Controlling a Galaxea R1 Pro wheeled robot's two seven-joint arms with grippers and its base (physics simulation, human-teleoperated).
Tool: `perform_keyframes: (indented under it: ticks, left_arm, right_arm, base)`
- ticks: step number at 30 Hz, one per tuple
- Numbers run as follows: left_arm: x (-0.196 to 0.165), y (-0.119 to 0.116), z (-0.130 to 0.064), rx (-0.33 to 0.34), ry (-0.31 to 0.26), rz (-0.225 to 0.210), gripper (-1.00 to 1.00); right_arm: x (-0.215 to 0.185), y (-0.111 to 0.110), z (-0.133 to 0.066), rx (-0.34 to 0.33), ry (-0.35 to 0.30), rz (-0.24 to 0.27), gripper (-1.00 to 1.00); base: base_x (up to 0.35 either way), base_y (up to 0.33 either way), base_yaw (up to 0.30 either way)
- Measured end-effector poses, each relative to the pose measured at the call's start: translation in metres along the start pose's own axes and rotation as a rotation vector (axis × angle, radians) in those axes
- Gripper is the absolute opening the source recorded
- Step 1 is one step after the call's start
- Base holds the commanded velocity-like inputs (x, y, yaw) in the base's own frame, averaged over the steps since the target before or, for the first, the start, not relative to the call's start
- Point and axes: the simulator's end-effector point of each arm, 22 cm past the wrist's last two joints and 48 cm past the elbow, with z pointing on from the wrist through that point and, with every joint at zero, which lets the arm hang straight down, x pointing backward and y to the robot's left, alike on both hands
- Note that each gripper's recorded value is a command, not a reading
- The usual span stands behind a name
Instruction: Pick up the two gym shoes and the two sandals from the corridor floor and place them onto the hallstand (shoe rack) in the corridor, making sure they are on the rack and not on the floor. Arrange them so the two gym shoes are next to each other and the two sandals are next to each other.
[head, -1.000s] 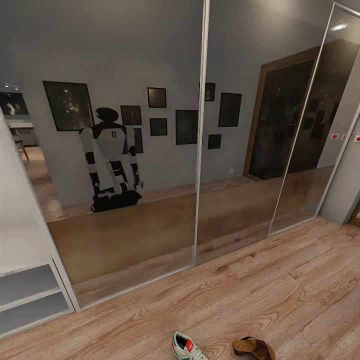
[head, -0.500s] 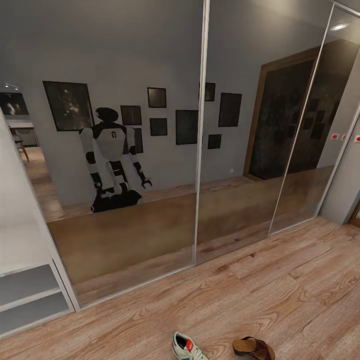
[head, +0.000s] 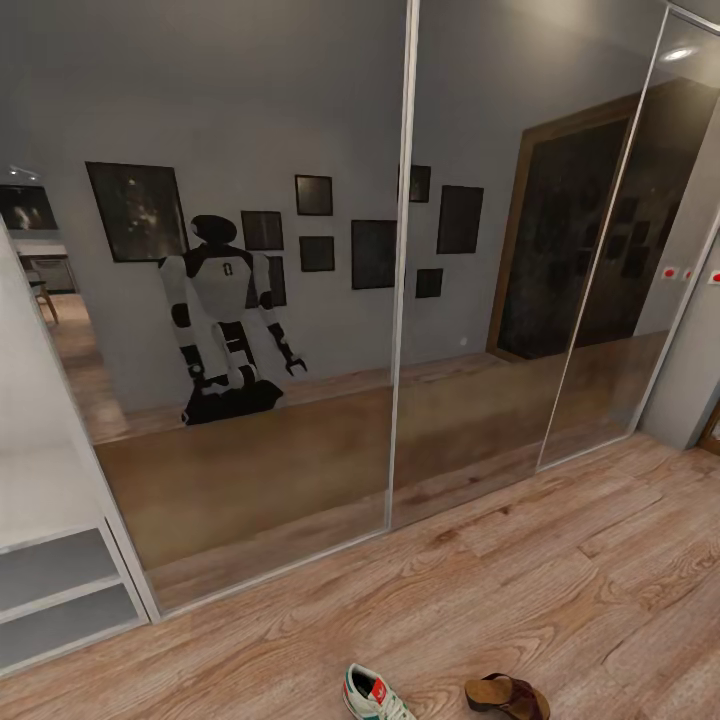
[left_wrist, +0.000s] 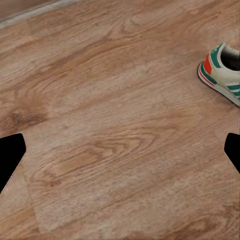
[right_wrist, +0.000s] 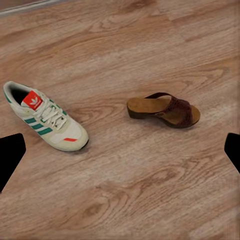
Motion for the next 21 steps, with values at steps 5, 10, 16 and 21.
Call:
perform_keyframes:
  ticks: [5, 10, 16, 21]
  left_arm:
    - [-0.008, 0.016, -0.002, -0.021, -0.044, 0.014, 1.00]
    - [-0.011, 0.021, -0.002, -0.029, -0.059, 0.018, 1.00]
    - [-0.010, 0.022, -0.003, -0.031, -0.059, 0.018, 1.00]
    - [-0.010, 0.023, -0.003, -0.030, -0.061, 0.018, 1.00]
  right_arm:
    - [0.002, 0.001, 0.000, -0.004, 0.005, -0.005, 1.00]
    - [0.003, 0.002, -0.001, -0.006, 0.006, -0.004, 1.00]
    - [0.003, 0.001, -0.001, -0.004, 0.006, -0.005, 1.00]
    - [0.002, 0.000, 0.000, -0.003, 0.004, -0.005, 1.00]
  base:
    - [0.000, 0.000, 0.000]
    - [0.000, 0.000, 0.000]
    - [0.000, 0.000, 0.000]
    - [0.000, 0.000, 0.000]
